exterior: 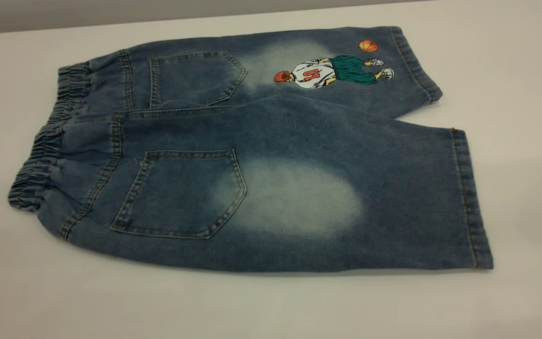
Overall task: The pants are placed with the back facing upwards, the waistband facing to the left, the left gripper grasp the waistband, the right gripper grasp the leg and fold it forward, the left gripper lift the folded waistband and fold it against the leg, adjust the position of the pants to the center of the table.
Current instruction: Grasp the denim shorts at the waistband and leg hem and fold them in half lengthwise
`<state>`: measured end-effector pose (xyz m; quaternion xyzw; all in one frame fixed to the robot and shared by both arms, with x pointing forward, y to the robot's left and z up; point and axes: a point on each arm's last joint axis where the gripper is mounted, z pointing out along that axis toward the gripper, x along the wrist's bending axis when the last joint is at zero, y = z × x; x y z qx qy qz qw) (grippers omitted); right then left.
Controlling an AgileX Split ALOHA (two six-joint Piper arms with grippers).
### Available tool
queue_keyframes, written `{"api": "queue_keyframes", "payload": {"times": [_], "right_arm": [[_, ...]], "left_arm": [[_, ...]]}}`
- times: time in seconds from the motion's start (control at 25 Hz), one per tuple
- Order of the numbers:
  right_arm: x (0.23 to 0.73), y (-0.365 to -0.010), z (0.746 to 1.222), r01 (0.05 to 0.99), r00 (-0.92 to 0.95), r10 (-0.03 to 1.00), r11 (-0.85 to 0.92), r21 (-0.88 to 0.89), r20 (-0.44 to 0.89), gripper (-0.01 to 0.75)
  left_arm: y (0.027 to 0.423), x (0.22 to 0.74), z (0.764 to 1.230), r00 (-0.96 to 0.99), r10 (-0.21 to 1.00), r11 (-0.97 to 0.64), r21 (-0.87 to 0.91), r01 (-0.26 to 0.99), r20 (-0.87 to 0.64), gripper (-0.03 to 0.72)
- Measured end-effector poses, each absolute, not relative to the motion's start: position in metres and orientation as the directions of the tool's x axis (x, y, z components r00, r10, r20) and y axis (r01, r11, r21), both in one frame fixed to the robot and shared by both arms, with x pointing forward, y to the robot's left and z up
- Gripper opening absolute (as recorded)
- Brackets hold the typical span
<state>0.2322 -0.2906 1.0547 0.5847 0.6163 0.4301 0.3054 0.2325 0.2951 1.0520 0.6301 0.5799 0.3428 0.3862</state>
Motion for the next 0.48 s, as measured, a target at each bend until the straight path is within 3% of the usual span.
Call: {"api": "queue_keyframes", "payload": {"times": [0.12,0.28,0.48], "right_arm": [[0.231,-0.286,1.056,0.455,-0.175,0.974,-0.047,0.889,0.141,0.512],[0.237,-0.282,1.064,0.435,-0.222,0.963,-0.043,0.900,0.153,0.498],[0.275,-0.276,1.074,0.509,-0.207,0.955,-0.079,0.857,0.211,0.475]], "left_arm": [[0.295,0.231,1.058,0.081,0.996,-0.001,0.895,0.446,-0.039,0.540],[0.289,0.245,1.069,0.071,0.979,0.136,0.868,0.478,-0.192,0.540],[0.290,0.288,1.079,0.010,0.976,0.174,0.815,0.553,-0.216,0.540]]}}
